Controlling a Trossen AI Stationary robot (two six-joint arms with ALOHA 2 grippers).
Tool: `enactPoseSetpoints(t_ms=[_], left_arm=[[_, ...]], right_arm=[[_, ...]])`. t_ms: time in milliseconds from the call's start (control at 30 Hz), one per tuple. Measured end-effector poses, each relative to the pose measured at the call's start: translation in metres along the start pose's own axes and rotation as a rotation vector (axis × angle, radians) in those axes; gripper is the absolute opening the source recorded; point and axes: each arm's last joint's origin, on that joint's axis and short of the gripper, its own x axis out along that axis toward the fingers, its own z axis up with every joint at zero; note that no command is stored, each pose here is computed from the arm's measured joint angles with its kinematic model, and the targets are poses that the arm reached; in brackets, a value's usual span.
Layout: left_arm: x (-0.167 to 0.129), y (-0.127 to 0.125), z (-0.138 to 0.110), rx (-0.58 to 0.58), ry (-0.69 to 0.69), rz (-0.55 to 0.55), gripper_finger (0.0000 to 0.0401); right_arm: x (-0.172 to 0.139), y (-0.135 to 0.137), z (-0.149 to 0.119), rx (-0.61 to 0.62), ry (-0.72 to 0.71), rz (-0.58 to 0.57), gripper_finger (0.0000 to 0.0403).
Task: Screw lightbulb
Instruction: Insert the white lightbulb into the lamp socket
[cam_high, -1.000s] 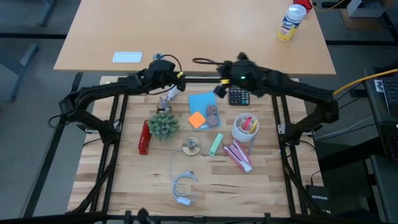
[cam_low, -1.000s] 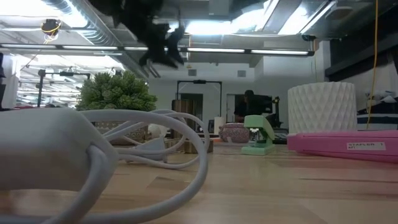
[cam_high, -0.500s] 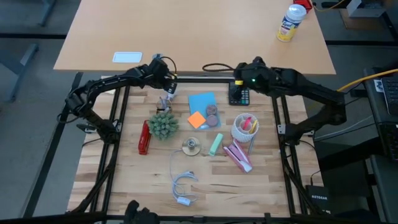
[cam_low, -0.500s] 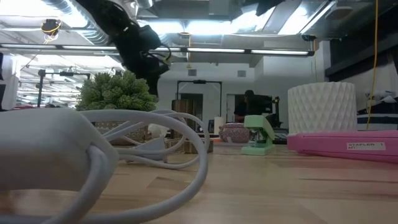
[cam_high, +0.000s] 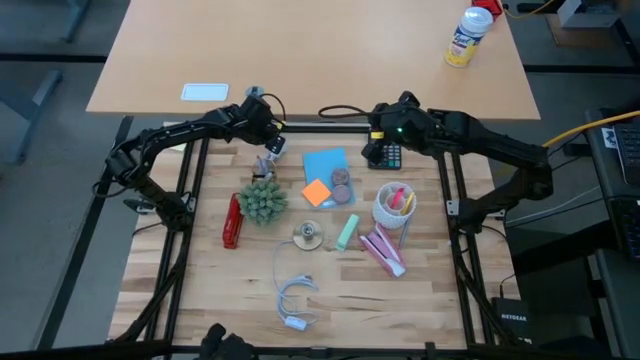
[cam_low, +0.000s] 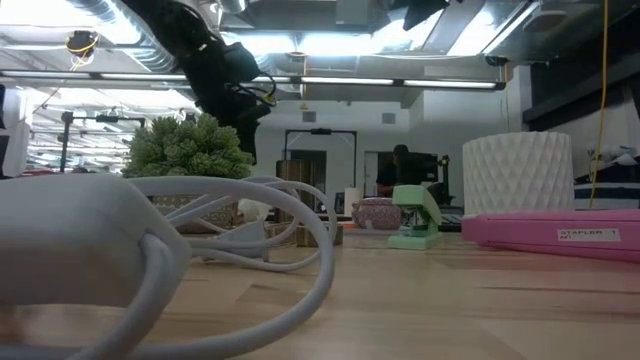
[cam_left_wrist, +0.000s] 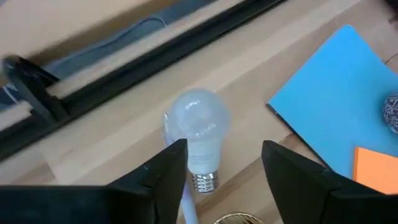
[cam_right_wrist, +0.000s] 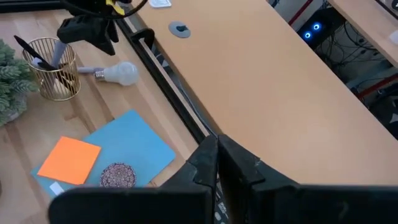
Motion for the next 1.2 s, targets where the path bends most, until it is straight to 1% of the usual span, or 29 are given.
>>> enactPoseSetpoints(t_ms=[167,300,433,667,767,900,1033,1200], left_arm=[[0.025,-0.007,-0.008,-0.021,0.089,-0.026,0.0221],[0.041,-0.010,-0.014,-0.012,0.144,-0.020,0.0223],[0.049,-0.009,-0.017,-0.040,0.176,-0.004,0.0222],[0.060,-0.008,-0.022,-0.038,0.215,0.010,0.0225],[0.070,-0.007,-0.025,-0.039,0.235,0.018,0.0225],[0.082,-0.007,-0.025,-0.042,0.221,0.016,0.0225],[0.088,-0.008,-0.024,-0.051,0.192,0.009,0.0225],[0.089,-0.006,-0.021,-0.087,0.154,0.061,0.0225]], right_arm=[[0.000,0.000,0.001,0.005,-0.009,0.001,0.0017],[0.000,0.000,0.001,0.005,-0.008,0.000,0.0017],[0.000,0.000,0.001,0.003,-0.005,0.001,0.0017],[0.000,0.000,0.001,0.002,-0.005,0.003,0.0017],[0.000,0.000,0.001,0.002,-0.005,0.003,0.0017],[0.000,0.000,0.000,0.002,-0.004,0.003,0.0017],[0.000,0.000,0.000,-0.001,0.000,0.003,0.0017],[0.000,0.000,-0.001,-0.009,0.014,0.003,0.0017]])
